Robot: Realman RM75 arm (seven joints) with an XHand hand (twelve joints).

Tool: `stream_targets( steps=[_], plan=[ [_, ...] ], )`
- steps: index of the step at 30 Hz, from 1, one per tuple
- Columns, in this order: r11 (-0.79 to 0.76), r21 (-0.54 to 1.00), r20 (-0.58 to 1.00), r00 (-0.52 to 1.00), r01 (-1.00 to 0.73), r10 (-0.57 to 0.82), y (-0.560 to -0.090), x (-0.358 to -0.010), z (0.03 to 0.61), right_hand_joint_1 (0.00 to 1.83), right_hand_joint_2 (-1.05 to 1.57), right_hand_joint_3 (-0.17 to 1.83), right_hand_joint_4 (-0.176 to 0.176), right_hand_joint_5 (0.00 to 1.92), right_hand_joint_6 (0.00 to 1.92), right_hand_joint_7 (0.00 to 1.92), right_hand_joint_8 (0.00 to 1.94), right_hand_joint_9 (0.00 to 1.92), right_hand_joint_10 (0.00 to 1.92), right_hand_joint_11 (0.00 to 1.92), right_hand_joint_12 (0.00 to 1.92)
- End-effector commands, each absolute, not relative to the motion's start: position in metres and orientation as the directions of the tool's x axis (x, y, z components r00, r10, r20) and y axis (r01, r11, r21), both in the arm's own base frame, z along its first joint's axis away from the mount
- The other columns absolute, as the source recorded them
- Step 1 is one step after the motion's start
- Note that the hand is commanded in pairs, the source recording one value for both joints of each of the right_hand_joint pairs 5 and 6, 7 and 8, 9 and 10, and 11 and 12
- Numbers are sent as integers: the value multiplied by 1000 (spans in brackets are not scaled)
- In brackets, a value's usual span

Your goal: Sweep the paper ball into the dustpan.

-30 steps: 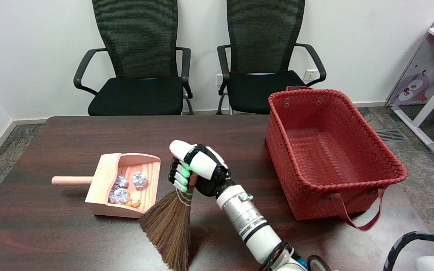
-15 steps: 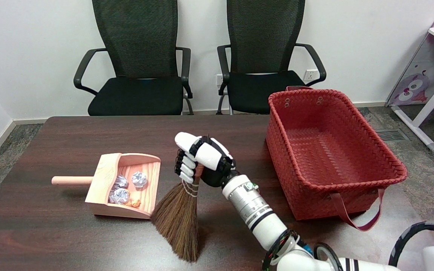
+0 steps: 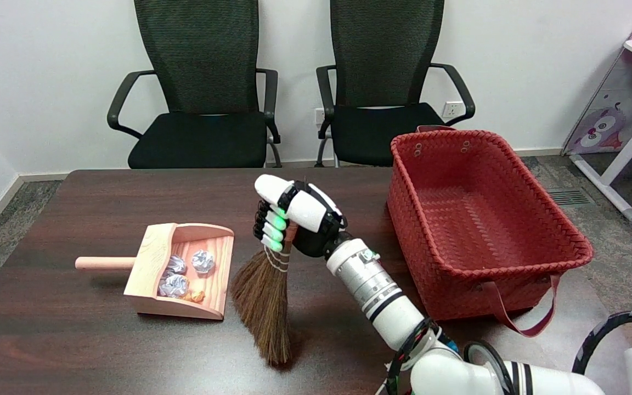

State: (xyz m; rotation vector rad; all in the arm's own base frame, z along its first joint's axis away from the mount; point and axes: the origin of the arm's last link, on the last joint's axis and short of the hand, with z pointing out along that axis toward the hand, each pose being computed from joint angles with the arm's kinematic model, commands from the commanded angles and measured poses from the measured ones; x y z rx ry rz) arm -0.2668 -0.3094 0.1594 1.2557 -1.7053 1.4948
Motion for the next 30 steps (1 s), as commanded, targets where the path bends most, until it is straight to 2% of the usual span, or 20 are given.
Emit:
stream_targets(
  steps=[1,12,20,26,30],
  plan=[
    [-122,-482,835,-413,-868,-364,-311,-226,158,1052,1571,1780,9,1920,1920,1920,1920,1920,1920,1920,1920],
    [-250,-400,880,-293,-882,-374,-318,-193,186,1068,1571,1721,6,1920,1920,1920,1920,1920,1920,1920,1920],
    [-314,-209,967,-148,-926,-208,-298,-184,218,1068,1571,1811,5,1920,1920,1920,1920,1920,1920,1920,1920],
    [-288,-3,996,22,-958,-84,-287,-180,212,1063,1571,1833,5,1920,1920,1920,1920,1920,1920,1920,1920],
    [-290,77,996,86,-954,-19,-286,-167,214,1063,1571,1833,5,1920,1920,1920,1920,1920,1920,1920,1920]
  ],
)
